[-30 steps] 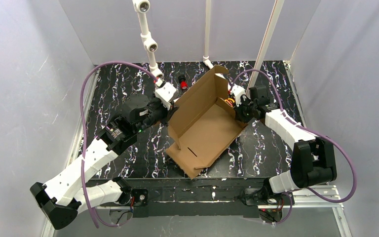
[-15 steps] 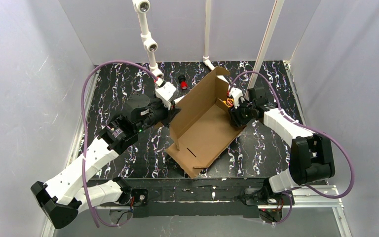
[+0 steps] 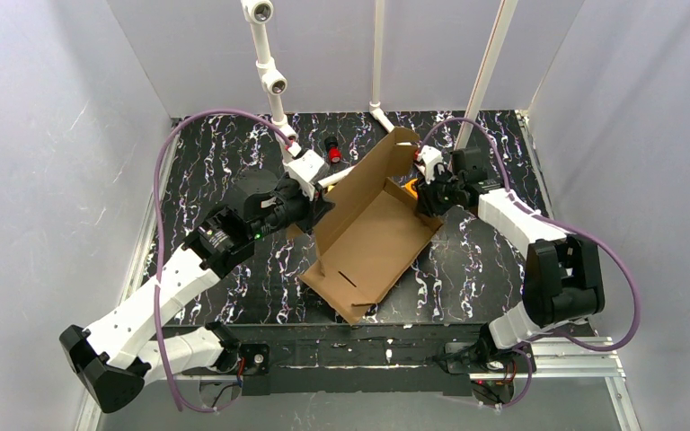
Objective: Fold the paper box
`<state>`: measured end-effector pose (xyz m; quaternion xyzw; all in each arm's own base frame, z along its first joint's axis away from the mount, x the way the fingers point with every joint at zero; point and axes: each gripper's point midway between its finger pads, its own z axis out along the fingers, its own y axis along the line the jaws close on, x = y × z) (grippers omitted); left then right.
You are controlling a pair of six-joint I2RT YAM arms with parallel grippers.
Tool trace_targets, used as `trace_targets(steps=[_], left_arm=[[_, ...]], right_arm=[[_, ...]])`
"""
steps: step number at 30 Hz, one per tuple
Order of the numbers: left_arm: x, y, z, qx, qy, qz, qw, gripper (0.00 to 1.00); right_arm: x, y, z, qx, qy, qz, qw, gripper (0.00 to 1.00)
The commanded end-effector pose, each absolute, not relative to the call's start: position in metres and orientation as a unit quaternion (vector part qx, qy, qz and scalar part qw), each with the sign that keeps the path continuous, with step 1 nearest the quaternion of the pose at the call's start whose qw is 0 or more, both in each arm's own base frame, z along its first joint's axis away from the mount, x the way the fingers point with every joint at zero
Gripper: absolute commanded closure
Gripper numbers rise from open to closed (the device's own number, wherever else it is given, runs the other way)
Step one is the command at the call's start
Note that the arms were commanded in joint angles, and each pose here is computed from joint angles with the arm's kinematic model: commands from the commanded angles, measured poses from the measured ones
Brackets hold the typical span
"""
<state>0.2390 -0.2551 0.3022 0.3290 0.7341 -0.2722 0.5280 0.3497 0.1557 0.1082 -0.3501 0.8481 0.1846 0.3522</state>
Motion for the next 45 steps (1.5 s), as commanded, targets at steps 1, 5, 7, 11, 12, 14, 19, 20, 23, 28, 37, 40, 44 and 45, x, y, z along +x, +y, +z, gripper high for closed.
trace_targets(steps=[1, 5, 7, 11, 12, 14, 19, 20, 23, 28, 37, 40, 44, 45], left_arm=[[0.237, -0.261, 0.325, 0.317, 0.713, -0.301, 0.548, 1.0], [0.237, -0.262, 0.326, 0.315, 0.711, -0.303, 0.55, 1.0], [0.234, -0.263, 0.327, 0.314, 0.71, -0.311, 0.548, 1.0], [0.225, -0.265, 0.327, 0.314, 0.707, -0.335, 0.537, 0.99], [0.222, -0.265, 0.326, 0.314, 0.709, -0.34, 0.533, 0.94], [0.218, -0.263, 0.322, 0.311, 0.714, -0.342, 0.525, 0.86], [0.223, -0.246, 0.321, 0.273, 0.734, -0.316, 0.536, 0.55], [0.223, -0.242, 0.323, 0.264, 0.736, -0.312, 0.54, 0.48], [0.221, -0.227, 0.327, 0.236, 0.743, -0.301, 0.55, 0.3], [0.21, -0.179, 0.32, 0.139, 0.779, -0.26, 0.553, 0.02], [0.164, -0.146, 0.251, 0.043, 0.797, -0.312, 0.515, 0.02], [0.171, -0.156, 0.239, 0.079, 0.774, -0.319, 0.541, 0.03], [0.195, -0.168, 0.25, 0.113, 0.741, -0.301, 0.589, 0.02], [0.201, -0.173, 0.253, 0.113, 0.74, -0.299, 0.592, 0.03]], right_arm=[[0.37, 0.162, 0.119, -0.34, 0.836, 0.186, 0.389, 0.67], [0.367, 0.161, 0.108, -0.341, 0.838, 0.189, 0.381, 0.99], [0.364, 0.162, 0.105, -0.339, 0.84, 0.195, 0.376, 0.99], [0.353, 0.163, 0.104, -0.329, 0.845, 0.208, 0.366, 0.99], [0.351, 0.162, 0.104, -0.327, 0.846, 0.208, 0.366, 0.99], [0.348, 0.16, 0.104, -0.323, 0.849, 0.206, 0.365, 0.99], [0.337, 0.153, 0.095, -0.286, 0.865, 0.22, 0.349, 0.99], [0.336, 0.151, 0.094, -0.273, 0.87, 0.22, 0.346, 0.99], [0.336, 0.141, 0.095, -0.24, 0.879, 0.214, 0.352, 0.99], [0.331, 0.136, 0.094, -0.188, 0.89, 0.218, 0.354, 0.99], [0.324, 0.139, 0.098, -0.158, 0.892, 0.236, 0.351, 0.99], [0.323, 0.139, 0.095, -0.165, 0.894, 0.235, 0.344, 0.99], [0.322, 0.14, 0.095, -0.18, 0.893, 0.234, 0.341, 0.99], [0.321, 0.14, 0.096, -0.187, 0.892, 0.233, 0.34, 0.99]])
